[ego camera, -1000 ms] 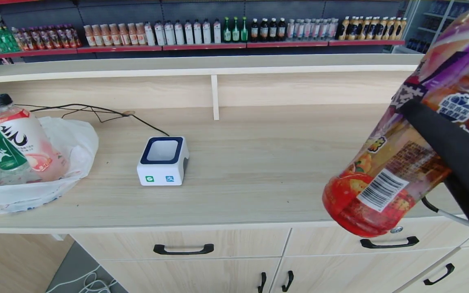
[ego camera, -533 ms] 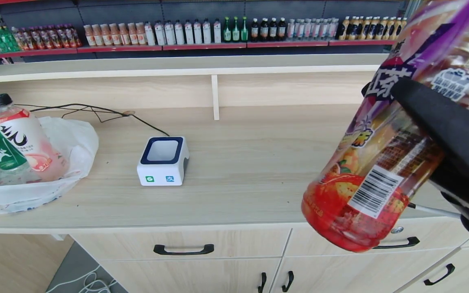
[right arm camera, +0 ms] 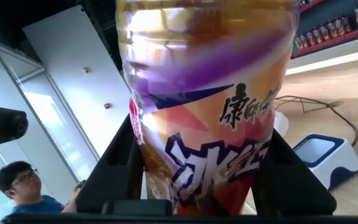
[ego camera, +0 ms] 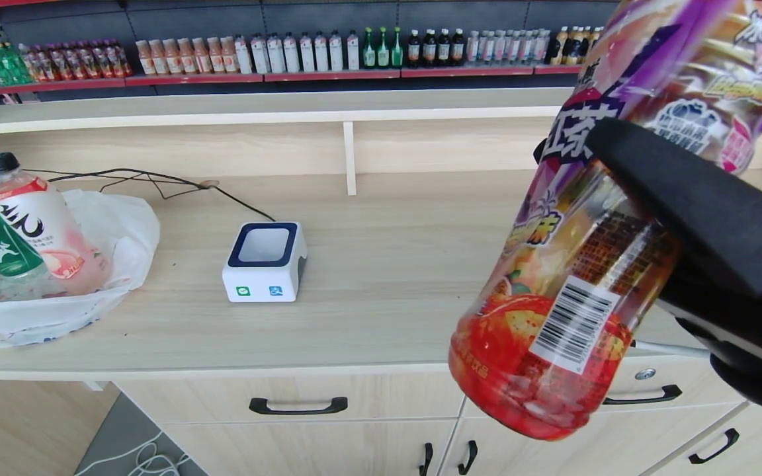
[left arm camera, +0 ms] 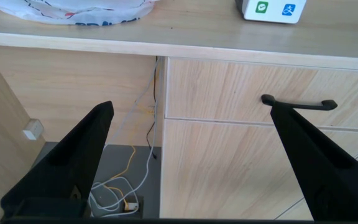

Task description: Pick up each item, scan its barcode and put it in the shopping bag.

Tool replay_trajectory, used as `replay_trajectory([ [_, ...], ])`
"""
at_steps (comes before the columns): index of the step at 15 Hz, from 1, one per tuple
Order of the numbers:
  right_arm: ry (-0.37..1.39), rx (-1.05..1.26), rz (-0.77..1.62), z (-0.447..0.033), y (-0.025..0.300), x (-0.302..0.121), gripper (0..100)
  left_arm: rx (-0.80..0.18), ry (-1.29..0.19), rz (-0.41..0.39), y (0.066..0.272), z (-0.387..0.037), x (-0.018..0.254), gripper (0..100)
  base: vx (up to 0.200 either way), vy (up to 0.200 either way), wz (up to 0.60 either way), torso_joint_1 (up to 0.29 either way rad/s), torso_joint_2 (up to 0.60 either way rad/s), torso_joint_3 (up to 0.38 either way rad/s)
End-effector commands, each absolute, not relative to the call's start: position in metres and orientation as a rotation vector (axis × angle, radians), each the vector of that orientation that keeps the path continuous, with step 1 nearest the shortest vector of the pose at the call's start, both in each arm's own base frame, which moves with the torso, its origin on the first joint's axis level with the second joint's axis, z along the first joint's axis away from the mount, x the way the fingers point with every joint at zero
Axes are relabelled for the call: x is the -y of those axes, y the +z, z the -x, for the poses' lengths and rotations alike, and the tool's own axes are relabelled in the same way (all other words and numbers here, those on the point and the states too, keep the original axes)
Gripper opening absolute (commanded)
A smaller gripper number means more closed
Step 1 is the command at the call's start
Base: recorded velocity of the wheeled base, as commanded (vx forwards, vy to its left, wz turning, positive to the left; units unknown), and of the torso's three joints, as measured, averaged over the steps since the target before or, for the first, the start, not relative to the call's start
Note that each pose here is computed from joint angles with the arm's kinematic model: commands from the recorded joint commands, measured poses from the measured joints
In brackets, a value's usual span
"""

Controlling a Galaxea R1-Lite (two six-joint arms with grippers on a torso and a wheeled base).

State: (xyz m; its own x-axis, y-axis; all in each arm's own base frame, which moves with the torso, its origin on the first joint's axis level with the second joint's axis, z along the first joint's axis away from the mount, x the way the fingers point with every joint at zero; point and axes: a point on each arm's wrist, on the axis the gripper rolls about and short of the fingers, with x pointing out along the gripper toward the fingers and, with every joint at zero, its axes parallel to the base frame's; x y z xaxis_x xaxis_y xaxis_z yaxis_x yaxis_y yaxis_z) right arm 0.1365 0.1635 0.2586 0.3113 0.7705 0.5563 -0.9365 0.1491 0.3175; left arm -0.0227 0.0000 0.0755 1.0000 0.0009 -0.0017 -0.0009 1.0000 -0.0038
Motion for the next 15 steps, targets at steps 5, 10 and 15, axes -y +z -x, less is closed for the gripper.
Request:
replay_trajectory([
  [5, 1.281, 0.269, -0.691, -0.147, 0.258, -0.187, 0, -0.003, 0.002, 0.005, 0.076, 0.023, 0.0, 100, 0.0, 0.0, 0.0, 0.0, 0.0, 0.0],
  [10, 1.303, 0.26, -0.696, -0.145, 0.257, -0.194, 0, -0.003, 0.0, 0.005, 0.076, 0.023, 0.0, 100, 0.0, 0.0, 0.0, 0.0, 0.0, 0.0],
  [15, 1.301, 0.25, -0.693, -0.145, 0.255, -0.194, 0, -0.003, 0.0, 0.005, 0.076, 0.023, 0.0, 100, 0.0, 0.0, 0.0, 0.0, 0.0, 0.0],
])
